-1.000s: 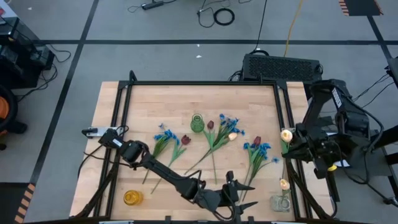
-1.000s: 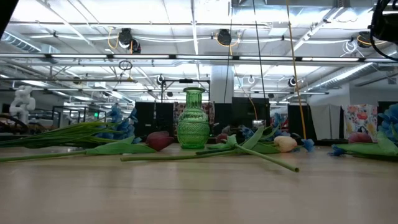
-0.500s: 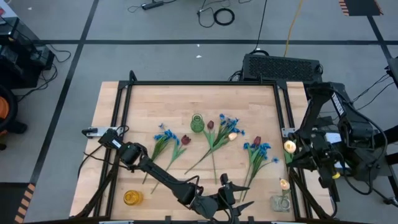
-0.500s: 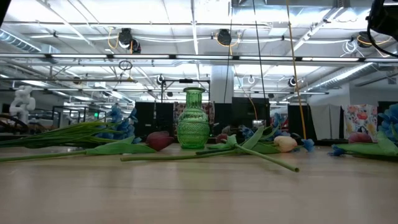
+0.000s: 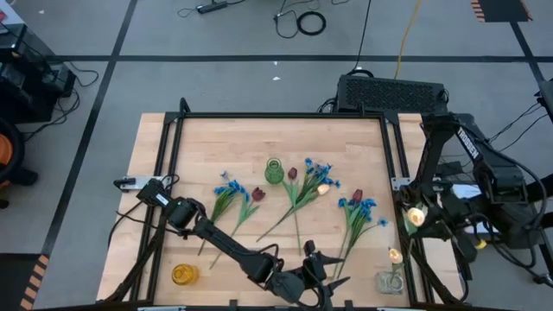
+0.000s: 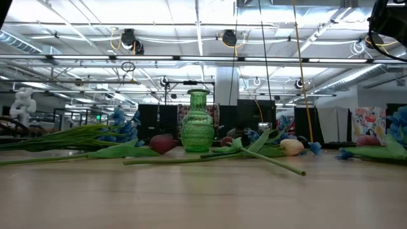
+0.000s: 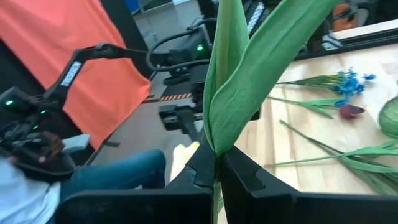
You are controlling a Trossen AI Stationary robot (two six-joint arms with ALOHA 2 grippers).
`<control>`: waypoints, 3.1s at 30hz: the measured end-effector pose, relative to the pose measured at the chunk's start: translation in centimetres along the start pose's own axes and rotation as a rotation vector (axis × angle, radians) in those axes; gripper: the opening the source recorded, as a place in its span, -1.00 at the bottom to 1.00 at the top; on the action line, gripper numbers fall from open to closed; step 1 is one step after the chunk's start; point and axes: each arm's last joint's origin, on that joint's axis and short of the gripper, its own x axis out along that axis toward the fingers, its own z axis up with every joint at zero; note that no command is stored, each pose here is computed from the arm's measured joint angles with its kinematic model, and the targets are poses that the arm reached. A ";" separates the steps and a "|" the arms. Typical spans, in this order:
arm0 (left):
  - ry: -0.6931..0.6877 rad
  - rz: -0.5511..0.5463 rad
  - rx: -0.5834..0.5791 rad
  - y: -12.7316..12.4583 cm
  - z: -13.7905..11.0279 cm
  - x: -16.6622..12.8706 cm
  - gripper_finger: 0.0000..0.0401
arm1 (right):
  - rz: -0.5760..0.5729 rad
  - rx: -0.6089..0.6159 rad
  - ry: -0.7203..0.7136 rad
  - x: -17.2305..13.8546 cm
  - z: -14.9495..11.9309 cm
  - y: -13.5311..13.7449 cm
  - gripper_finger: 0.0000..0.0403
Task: Sort flowers into vase by color
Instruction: Put the bottom yellow flower into the transparent vase
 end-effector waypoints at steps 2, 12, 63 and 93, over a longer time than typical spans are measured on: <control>0.005 0.002 -0.010 0.1 -0.1 0.0 0.16 | 0.012 -0.010 0.007 -0.1 -0.2 0.2 -1.00; 0.015 0.015 -0.011 0.5 -0.2 0.4 0.16 | 0.044 -0.088 0.008 0.6 -1.8 3.0 -1.00; 0.012 0.034 -0.011 1.4 0.0 1.1 0.16 | -0.133 -0.280 0.015 5.3 -8.9 7.6 -1.00; 0.022 0.038 -0.002 1.4 -0.1 1.1 0.16 | -0.153 -0.278 0.059 5.4 -7.6 6.5 -0.42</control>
